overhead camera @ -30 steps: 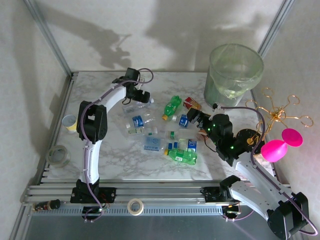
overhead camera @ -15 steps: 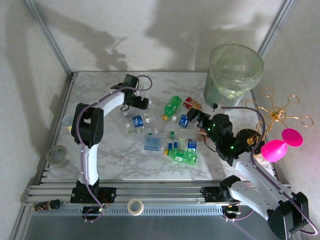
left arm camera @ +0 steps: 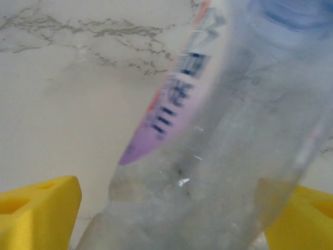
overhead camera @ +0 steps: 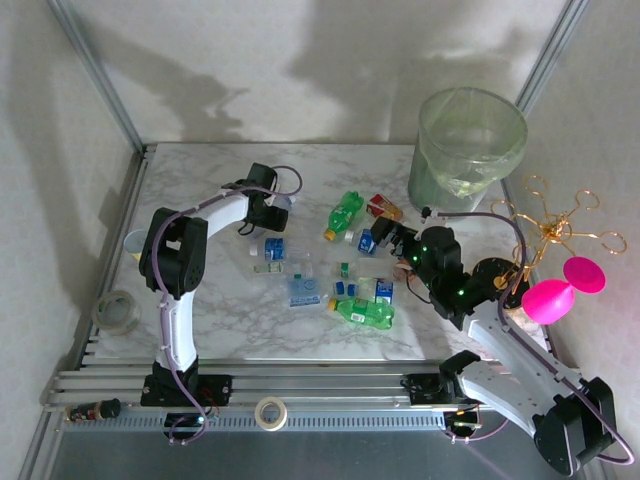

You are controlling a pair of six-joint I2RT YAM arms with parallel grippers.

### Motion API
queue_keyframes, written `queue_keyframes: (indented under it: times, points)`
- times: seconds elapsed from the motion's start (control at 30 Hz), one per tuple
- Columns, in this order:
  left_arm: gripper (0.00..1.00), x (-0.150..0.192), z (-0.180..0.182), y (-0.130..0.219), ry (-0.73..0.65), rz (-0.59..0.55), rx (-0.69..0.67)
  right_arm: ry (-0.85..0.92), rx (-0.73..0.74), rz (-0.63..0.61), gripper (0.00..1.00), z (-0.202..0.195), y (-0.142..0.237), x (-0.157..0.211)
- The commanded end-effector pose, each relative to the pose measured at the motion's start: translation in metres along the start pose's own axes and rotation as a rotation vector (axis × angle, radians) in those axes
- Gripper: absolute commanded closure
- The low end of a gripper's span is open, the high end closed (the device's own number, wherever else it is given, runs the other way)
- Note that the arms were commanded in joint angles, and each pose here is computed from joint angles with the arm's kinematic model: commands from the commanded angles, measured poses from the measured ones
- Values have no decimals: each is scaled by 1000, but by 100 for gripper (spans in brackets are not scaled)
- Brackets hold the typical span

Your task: Put the plastic bottles in the bin

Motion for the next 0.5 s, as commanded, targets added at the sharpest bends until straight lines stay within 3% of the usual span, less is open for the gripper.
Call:
queue_keyframes:
  times: [0.0, 0.2, 0.47]
  points:
    - [23, -2, 4, -8, -13, -15, -43, 9, -42, -5, 1, 12, -2, -8]
    - [41, -15, 6, 1, -12, -73, -59, 0, -78, 6, 1, 17, -8, -2]
    - [55, -38, 7, 14, 62, -187, -65, 10, -107, -9, 1, 27, -5, -12]
Point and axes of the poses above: each hand's point on the last joint's axis, 136 mm out from that joint toward the fingers, its own y axis back along the fingers, its own z axis along the line the jaws close on, x = y × z, the point moved 2 cm from there along y, back along the fingers, and after that the axes turned 12 degrees about y, right-handed, at the moved point
